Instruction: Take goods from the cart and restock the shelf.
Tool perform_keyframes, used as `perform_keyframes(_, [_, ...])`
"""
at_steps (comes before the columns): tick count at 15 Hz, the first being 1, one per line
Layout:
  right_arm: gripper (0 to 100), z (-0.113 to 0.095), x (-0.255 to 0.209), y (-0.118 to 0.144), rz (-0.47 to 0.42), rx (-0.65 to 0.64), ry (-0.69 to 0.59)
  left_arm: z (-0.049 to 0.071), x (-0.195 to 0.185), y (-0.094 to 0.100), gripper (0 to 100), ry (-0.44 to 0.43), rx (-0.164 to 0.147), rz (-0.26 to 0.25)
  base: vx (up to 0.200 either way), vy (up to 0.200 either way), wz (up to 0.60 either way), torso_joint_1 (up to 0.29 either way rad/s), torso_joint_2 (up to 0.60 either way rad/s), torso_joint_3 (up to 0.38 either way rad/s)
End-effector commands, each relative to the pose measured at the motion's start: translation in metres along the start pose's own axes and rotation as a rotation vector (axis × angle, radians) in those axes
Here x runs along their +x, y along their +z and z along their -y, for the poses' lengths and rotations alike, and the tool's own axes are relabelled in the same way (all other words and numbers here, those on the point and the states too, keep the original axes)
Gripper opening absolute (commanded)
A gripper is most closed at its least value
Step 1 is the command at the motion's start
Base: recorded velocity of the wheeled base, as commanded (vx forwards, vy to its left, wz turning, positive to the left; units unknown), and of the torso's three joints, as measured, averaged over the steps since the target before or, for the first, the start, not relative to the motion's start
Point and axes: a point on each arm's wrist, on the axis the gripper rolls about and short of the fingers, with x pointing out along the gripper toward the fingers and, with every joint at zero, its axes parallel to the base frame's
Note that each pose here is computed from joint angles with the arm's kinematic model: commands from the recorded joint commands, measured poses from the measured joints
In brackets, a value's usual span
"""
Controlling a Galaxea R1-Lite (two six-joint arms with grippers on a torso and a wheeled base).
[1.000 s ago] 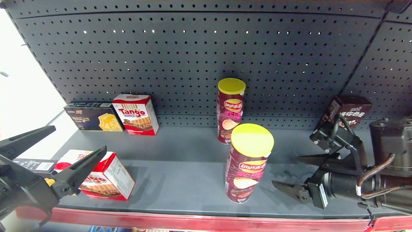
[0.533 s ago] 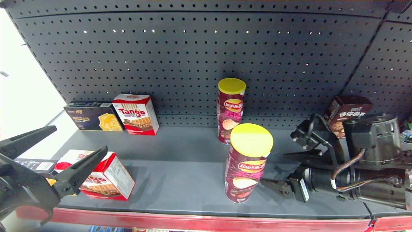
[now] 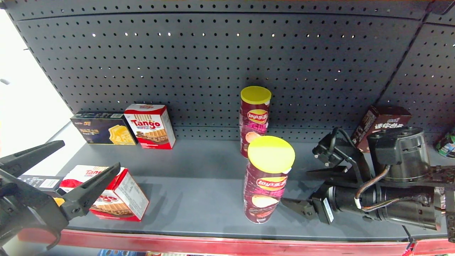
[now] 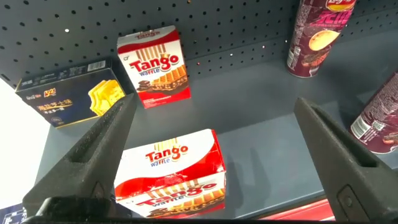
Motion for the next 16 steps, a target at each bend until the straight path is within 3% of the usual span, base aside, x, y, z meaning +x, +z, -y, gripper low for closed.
perform_keyframes(1, [100,-0.0001,-0.0003,0.0025,0.009,-0.001,0.001,0.0004,0.0014,-0.0007,100,-0.001,0.001,-0.006,0.0,0.0,0.0,0.0,0.0,0.0])
perform_keyframes(16, [100,-0.0044,0.0074,0.0018,0.0,-0.009,0.017,0.0007,0.0011,-0.0038,100,-0.002,0.002,-0.016,0.0,0.0,0.0,0.0,0.0,0.0])
